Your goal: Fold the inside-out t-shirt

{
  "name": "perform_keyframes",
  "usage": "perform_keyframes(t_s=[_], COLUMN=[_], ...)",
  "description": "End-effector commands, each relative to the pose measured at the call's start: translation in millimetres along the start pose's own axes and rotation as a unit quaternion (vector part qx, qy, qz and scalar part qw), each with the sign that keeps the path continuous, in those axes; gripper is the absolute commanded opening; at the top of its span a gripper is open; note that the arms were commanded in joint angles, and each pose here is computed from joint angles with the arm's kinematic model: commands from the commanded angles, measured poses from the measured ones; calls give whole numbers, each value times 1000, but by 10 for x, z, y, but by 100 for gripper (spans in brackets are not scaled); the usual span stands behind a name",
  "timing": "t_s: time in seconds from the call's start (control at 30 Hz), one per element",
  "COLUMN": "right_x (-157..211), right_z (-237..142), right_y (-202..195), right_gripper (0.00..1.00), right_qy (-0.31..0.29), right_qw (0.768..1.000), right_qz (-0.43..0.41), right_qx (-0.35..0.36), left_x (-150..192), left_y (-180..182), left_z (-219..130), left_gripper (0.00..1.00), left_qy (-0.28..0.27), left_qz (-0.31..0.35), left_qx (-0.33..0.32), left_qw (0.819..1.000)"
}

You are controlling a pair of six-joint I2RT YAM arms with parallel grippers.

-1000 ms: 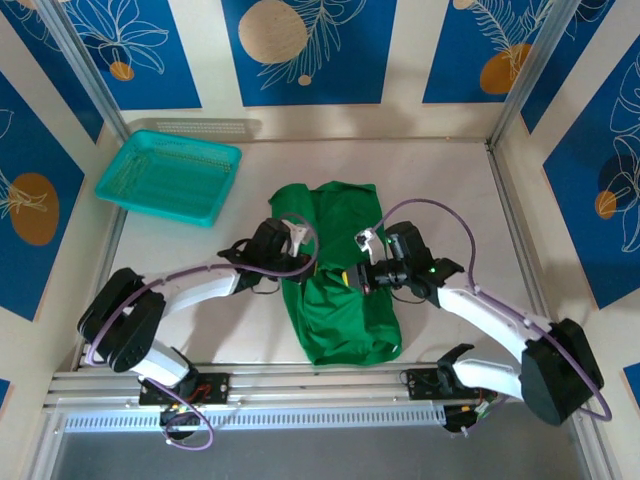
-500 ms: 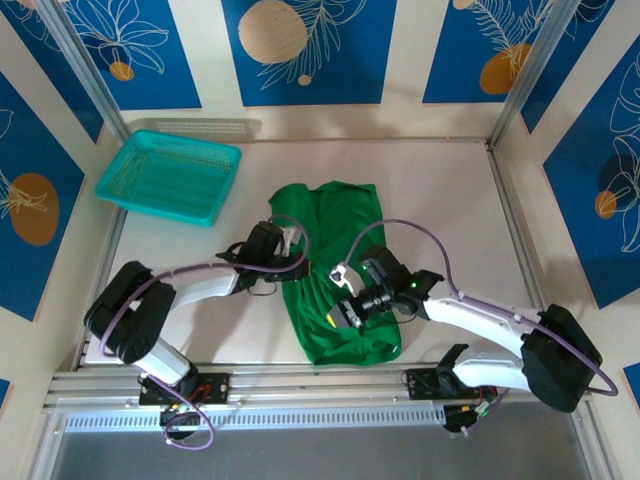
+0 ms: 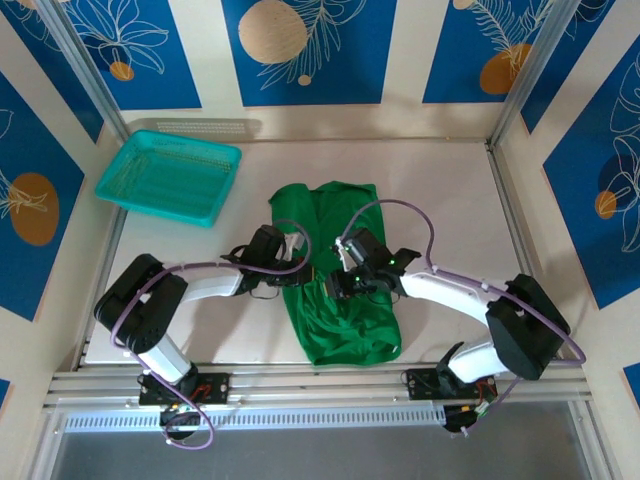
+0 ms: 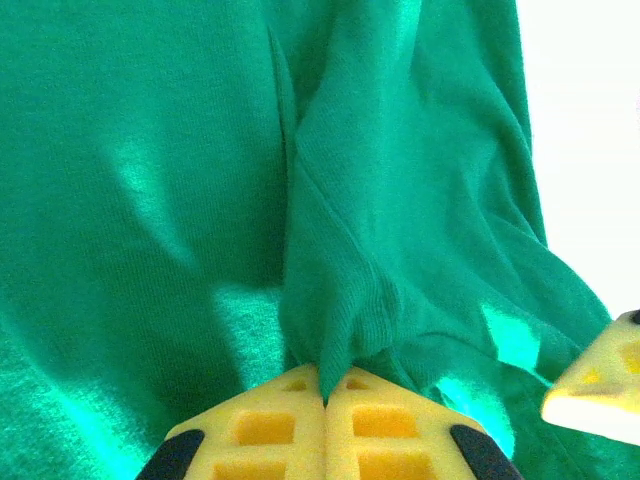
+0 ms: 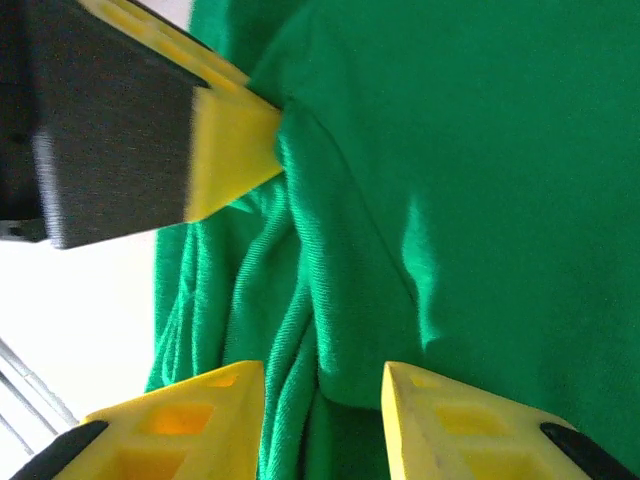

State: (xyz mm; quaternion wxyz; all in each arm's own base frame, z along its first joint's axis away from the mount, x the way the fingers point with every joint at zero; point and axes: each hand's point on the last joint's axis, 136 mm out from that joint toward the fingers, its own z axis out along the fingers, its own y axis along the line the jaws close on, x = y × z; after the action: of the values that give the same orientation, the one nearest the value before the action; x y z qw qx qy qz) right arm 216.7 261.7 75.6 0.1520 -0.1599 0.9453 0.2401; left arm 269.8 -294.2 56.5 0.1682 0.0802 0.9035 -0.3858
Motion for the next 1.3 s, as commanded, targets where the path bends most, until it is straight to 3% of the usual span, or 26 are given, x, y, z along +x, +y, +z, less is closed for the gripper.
perform_keyframes(t_s=[0.0, 0.1, 0.2, 0.23, 0.33, 0.47, 0.57, 0.8, 0.9, 1.03, 1.27], right_x=[-34, 9, -113, -171, -271, -318, -314, -337, -268, -24, 378], right_z=[52, 148, 156, 121, -120, -524, -652, -594, -507, -269, -70], right_y=[-39, -140, -154, -99, 183, 737, 906, 780, 577, 129, 448], right_gripper=[36, 31, 2, 0, 0, 0, 0, 0, 0, 0, 3], right_qy=[0, 11, -11, -15, -10, -14, 6, 40, 57, 98, 201], right_qw=[999, 997, 998, 998, 999, 990, 981, 969, 968, 971, 939], right_qz=[28, 37, 39, 41, 35, -10, 11, 50, 73, 128, 127], right_qx=[30, 59, 56, 41, -16, -138, -196, -238, -233, -175, -249], left_x=[32, 32, 43, 37, 50, 4, -82, -268, -253, -144, 117], left_y=[-17, -26, -42, -33, -9, 8, 69, 205, 190, 206, 74], left_z=[-37, -28, -43, -57, -97, -163, -148, 64, 83, -25, -408], left_gripper=[0, 1, 2, 2, 2, 13, 8, 5, 14, 19, 35], left_qy=[7, 9, 12, 11, 16, 7, 8, 17, 24, 25, 37], left_qz=[3, -2, 4, 7, 11, 33, 49, 62, 61, 60, 21], left_qx=[9, 13, 16, 11, -3, -21, -41, -42, -34, -38, -32], left_qw=[1000, 1000, 1000, 1000, 1000, 999, 998, 997, 997, 997, 999])
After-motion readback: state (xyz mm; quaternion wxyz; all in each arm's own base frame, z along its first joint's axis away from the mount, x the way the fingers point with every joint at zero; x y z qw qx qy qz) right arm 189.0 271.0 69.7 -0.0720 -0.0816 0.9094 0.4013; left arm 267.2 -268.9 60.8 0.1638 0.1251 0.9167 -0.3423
